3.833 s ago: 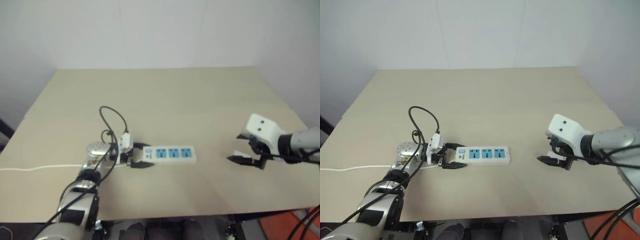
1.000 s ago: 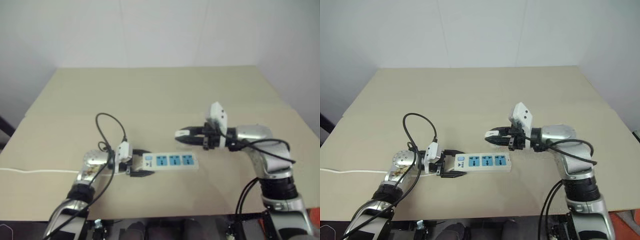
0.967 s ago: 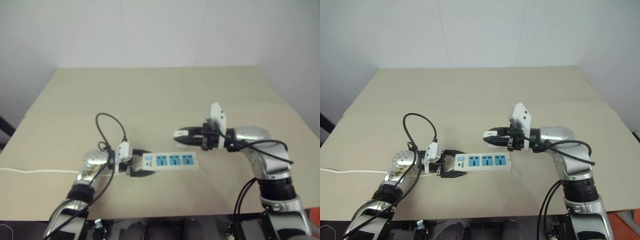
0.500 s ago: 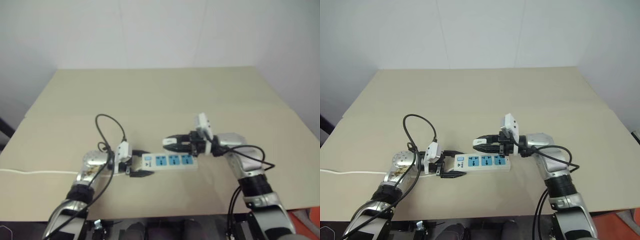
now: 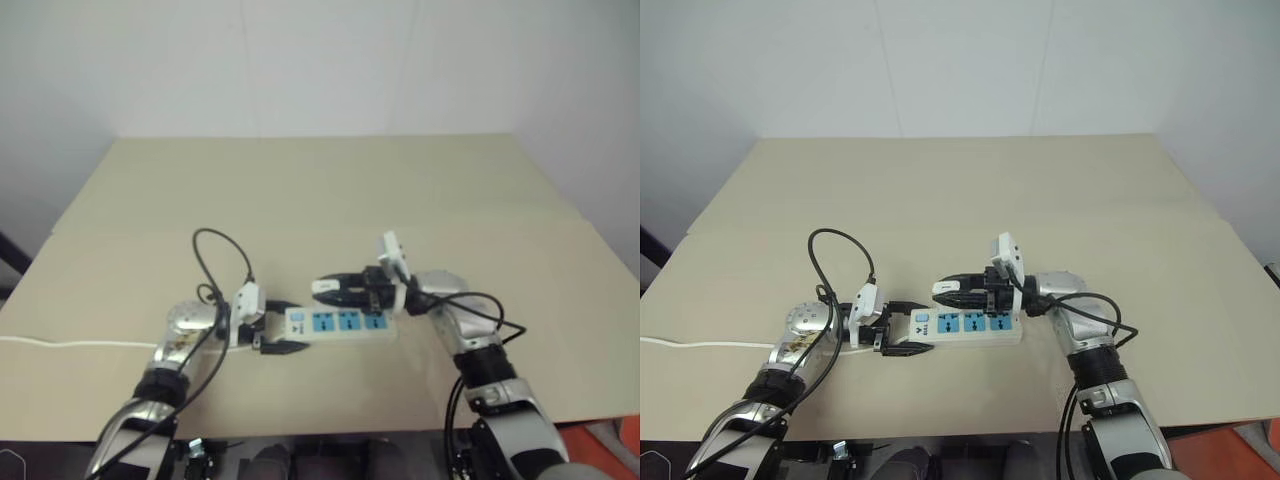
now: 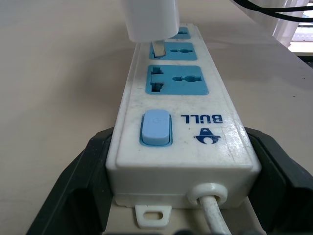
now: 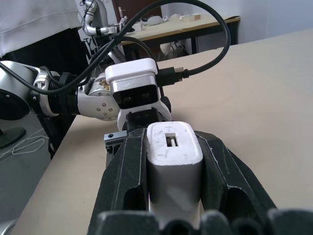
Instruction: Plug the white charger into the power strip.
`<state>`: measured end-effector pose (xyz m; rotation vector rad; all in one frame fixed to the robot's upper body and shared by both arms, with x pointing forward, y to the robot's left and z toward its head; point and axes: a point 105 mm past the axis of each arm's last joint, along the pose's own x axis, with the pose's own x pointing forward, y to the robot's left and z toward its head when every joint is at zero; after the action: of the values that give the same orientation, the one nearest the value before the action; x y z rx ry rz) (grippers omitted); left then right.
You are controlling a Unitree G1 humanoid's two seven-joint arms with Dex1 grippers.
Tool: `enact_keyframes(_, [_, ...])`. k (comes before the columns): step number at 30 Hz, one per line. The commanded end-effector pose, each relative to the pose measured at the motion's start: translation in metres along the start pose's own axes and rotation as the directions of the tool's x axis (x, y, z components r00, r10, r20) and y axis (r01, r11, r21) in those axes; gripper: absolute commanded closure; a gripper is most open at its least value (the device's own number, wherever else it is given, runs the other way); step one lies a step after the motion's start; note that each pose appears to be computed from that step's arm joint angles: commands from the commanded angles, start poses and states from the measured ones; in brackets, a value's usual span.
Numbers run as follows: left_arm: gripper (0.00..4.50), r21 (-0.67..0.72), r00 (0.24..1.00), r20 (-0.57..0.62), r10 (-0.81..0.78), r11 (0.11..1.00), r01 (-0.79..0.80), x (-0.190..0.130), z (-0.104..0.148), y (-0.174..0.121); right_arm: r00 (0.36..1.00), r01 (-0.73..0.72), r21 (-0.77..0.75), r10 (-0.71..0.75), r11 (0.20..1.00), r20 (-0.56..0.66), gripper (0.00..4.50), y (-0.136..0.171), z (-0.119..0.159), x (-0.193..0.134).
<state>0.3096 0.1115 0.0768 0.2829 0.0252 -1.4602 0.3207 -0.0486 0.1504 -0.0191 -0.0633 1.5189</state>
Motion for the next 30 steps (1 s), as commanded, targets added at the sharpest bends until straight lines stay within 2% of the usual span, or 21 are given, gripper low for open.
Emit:
enact_keyframes(1, [1.21,-0.003,1.0,0.001,-0.023,1.0,0.023,0.005,0.001,-0.003,0.999,-0.019,-0.044,0.02,0.999,0.028,3.38,0.001,0.008,0.002])
enact_keyframes(17, [1.21,0.002,1.0,-0.007,-0.018,1.0,0.018,0.004,0.001,-0.001,1.0,-0.027,-0.045,0.027,0.999,0.001,3.38,-0.004,-0.001,0.012])
enact_keyframes(30, [1.21,0.005,1.0,-0.008,-0.014,1.0,0.014,0.003,0.002,0.0,0.999,-0.006,-0.031,0.005,0.999,-0.037,3.38,-0.006,-0.014,-0.002])
